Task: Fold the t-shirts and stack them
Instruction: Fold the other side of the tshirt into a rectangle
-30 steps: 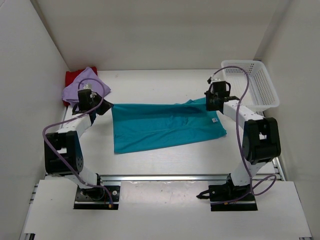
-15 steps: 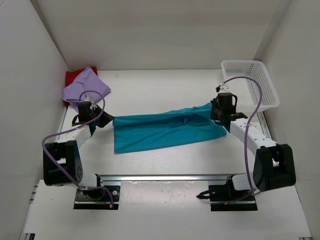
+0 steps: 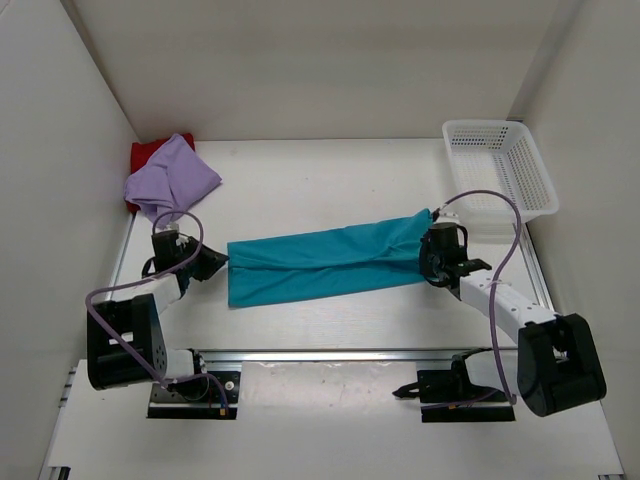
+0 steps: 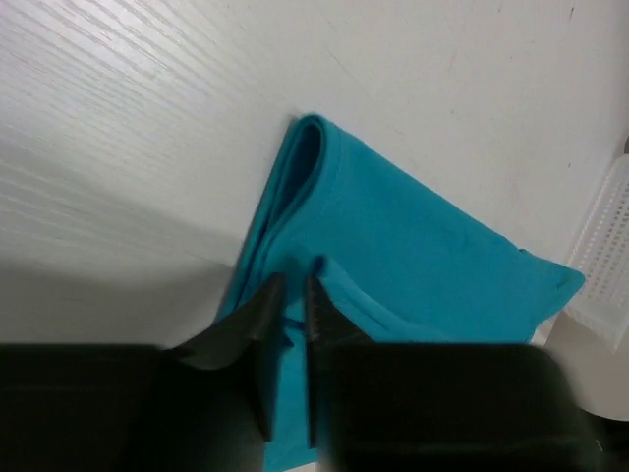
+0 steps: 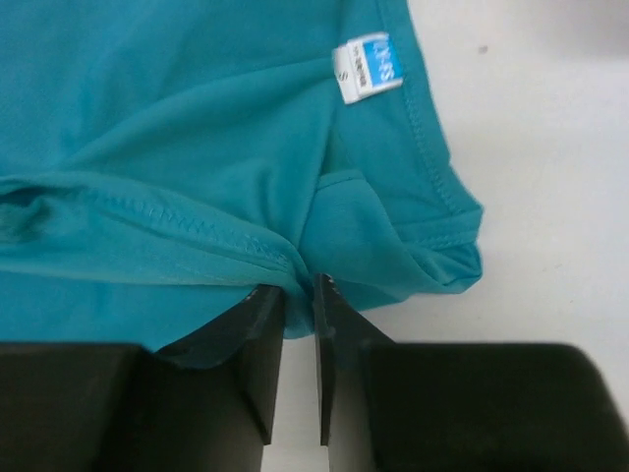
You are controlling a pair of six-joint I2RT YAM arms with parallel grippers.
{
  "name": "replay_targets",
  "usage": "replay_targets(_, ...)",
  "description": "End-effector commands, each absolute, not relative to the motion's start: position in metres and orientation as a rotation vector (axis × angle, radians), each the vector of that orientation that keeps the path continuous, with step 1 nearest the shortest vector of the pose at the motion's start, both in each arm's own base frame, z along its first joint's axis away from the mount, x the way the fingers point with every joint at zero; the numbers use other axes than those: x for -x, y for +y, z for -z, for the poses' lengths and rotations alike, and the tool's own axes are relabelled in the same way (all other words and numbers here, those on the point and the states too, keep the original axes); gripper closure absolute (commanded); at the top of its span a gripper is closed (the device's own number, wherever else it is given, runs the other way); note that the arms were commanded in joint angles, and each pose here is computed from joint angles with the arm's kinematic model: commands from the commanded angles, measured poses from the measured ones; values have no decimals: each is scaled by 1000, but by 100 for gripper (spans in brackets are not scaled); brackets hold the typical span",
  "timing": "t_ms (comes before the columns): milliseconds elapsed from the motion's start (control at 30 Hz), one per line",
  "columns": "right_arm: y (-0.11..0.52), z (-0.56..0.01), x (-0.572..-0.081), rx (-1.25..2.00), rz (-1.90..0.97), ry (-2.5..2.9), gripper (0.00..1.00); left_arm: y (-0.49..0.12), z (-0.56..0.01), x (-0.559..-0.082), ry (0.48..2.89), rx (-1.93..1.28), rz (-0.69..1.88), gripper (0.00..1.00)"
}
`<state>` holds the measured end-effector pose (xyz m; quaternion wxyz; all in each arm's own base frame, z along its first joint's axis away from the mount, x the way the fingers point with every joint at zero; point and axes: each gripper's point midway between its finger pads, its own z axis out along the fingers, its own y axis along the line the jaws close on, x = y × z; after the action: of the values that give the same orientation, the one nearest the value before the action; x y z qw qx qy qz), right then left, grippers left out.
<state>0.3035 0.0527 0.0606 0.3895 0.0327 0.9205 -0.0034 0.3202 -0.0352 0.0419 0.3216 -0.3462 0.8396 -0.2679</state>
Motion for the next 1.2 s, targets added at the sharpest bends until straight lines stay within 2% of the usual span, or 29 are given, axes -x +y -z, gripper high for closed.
replay_targets(0, 50, -63, -304, -175, -47, 2292, 82, -26, -69, -332, 2065, 935, 749, 67)
replay_targets(33, 48, -61, -301, -195, -59, 2291, 79, -24, -75, -329, 2038, 935, 748, 48)
replay_targets(67, 50, -62, -298, -186, -70, 2294, 77, -18, -78, -330, 2012, 949, 737, 43)
replay_targets(100, 50, -67, -301, -192, -73, 2278, 75, -17, -90, -332, 1972, 923, 730, 42)
replay_targets(167, 54, -78, -302, -187, -89, 2256, 70, -13, -103, -329, 1924, 904, 684, 46)
replay_targets(267, 68, -99, -309, -139, -157, 2206, 70, -14, -133, -330, 1830, 794, 615, 55)
replay_targets(300, 73, -108, -310, -119, -171, 2187, 71, -24, -138, -329, 1835, 737, 606, 56)
replay_targets(433, 86, -124, -309, -78, -227, 2163, 89, -76, -139, -329, 1915, 550, 636, 60)
replay_targets(500, 88, -132, -307, -72, -235, 2147, 91, -93, -131, -331, 1949, 515, 661, 61)
replay_targets(567, 86, -137, -307, -73, -225, 2112, 86, -111, -126, -337, 1980, 481, 701, 62)
replay_targets(667, 94, -134, -313, -68, -331, 2132, 96, -132, -104, -347, 2066, 488, 771, 65)
replay_targets(767, 101, -136, -322, -50, -310, 2153, 92, -136, -96, -360, 2084, 525, 816, 67)
replay_targets(900, 109, -147, -335, -37, -346, 2072, 71, -125, -74, -351, 2133, 612, 876, 73)
replay_targets(967, 123, -129, -337, -2, -432, 2131, 68, -119, -65, -341, 2129, 652, 883, 73)
replay_targets(1033, 133, -110, -340, 41, -420, 2193, 72, -115, -51, -327, 2154, 694, 886, 74)
replay_targets(1133, 140, -83, -340, 60, -434, 2275, 85, -104, -35, -309, 2172, 746, 867, 75)
replay_targets(1167, 144, -74, -335, 73, -447, 2303, 86, -101, -37, -308, 2159, 753, 870, 75)
